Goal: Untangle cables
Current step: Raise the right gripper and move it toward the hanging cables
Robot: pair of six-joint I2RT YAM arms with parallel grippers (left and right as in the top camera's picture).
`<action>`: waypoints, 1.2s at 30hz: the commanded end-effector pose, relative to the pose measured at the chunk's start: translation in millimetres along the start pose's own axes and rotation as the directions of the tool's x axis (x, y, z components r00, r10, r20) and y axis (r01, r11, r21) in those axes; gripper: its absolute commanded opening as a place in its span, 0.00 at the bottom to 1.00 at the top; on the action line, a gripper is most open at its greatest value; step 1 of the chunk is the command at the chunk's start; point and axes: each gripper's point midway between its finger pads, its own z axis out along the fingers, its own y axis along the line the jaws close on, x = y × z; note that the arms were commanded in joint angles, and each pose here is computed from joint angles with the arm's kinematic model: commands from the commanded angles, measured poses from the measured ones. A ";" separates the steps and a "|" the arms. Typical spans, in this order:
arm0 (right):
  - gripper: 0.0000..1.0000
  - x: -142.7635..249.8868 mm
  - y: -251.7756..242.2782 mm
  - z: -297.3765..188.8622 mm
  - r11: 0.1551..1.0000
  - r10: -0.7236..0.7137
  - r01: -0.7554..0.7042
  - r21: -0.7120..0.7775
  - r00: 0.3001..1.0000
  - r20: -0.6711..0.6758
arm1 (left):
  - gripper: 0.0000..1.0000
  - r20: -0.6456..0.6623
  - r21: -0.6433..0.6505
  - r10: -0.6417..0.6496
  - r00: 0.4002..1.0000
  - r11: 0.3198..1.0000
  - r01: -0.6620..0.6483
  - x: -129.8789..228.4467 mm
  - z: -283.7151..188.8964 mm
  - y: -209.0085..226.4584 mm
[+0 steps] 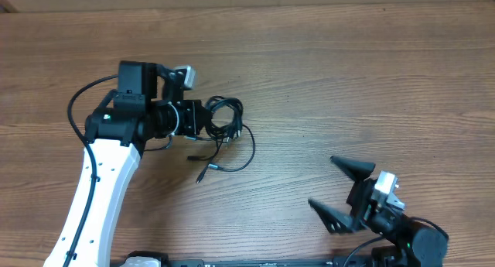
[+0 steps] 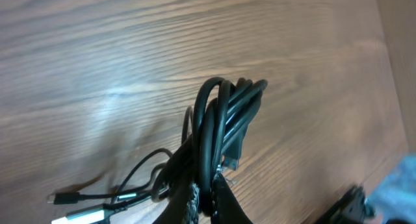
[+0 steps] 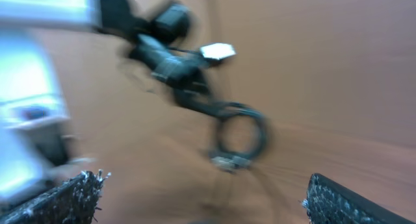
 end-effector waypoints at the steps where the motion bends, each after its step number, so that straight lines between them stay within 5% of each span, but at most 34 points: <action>1: 1.00 7.4 23.4 -1.9 0.944 0.303 -0.311 -0.110 0.949 -0.081 | 0.04 0.009 0.124 0.198 0.980 0.973 -0.197 3.1 0.3 -26.4; 8: 1.00 11.1 -6.8 -0.6 0.907 0.421 -0.420 0.035 0.907 -0.016 | 0.04 0.000 0.244 0.208 0.978 0.949 -0.201 10.7 -2.7 -47.3; 20: 1.00 8.3 -20.7 1.6 0.741 0.658 -0.631 0.229 0.750 -0.067 | 0.04 -0.046 0.256 0.157 0.987 0.956 -0.140 19.8 -3.6 -48.1; 28: 1.00 -1.9 -13.7 19.7 0.681 0.732 -0.702 0.208 0.650 -0.204 | 0.04 -0.063 0.255 0.110 0.992 0.963 -0.090 21.0 -3.8 -48.2; 36: 1.00 -12.4 -16.5 33.5 0.672 0.735 -0.728 0.135 0.634 -0.241 | 0.04 -0.063 0.255 0.109 0.992 0.963 -0.090 21.1 -3.8 -48.2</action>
